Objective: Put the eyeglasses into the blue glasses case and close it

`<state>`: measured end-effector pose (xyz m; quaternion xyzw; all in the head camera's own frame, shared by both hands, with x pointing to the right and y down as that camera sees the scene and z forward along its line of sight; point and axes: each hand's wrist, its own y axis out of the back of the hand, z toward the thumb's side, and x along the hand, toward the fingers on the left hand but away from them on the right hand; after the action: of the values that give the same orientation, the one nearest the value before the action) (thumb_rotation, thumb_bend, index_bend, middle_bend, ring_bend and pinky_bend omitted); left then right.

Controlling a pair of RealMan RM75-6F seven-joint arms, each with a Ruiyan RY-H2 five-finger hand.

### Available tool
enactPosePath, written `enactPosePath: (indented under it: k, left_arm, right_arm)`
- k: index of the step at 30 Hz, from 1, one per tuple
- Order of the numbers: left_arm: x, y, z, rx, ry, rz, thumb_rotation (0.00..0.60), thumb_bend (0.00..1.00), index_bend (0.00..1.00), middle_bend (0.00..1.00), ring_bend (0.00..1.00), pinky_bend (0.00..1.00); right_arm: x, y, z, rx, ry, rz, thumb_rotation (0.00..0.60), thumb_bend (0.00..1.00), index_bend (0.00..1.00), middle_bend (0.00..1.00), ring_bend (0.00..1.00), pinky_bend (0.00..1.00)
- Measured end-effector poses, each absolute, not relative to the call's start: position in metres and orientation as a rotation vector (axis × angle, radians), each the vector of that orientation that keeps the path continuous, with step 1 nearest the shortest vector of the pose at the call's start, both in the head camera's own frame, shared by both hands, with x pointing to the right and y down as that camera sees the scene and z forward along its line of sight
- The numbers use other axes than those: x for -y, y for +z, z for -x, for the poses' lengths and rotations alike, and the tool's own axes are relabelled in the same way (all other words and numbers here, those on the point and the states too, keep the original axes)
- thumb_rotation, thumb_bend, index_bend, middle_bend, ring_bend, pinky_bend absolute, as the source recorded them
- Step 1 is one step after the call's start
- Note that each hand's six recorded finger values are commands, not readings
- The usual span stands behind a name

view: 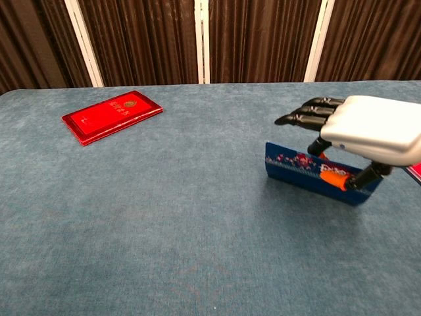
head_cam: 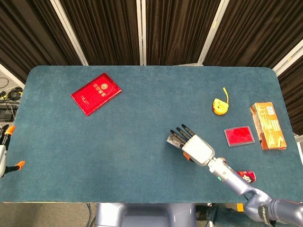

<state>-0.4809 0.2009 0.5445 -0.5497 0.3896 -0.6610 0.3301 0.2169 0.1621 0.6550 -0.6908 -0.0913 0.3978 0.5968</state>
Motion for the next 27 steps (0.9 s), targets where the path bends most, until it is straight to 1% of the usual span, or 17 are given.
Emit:
enactPosePath:
  k: [14, 27]
  left_arm:
    - [-0.202, 0.549, 0.481, -1.005, -1.744, 1.435, 0.6, 0.0, 0.0, 0.0, 0.0, 0.0]
    - [-0.202, 0.548, 0.481, -1.002, -1.747, 1.431, 0.6, 0.0, 0.0, 0.0, 0.0, 0.0]
  right_arm:
    - [-0.156, 0.666, -0.221, 0.198, 0.973, 1.6, 0.6, 0.46, 0.69, 0.0, 0.0, 0.0]
    - [-0.138, 0.695, -0.231, 0.121, 1.097, 1.644, 0.6, 0.46, 0.67, 0.0, 0.0, 0.0]
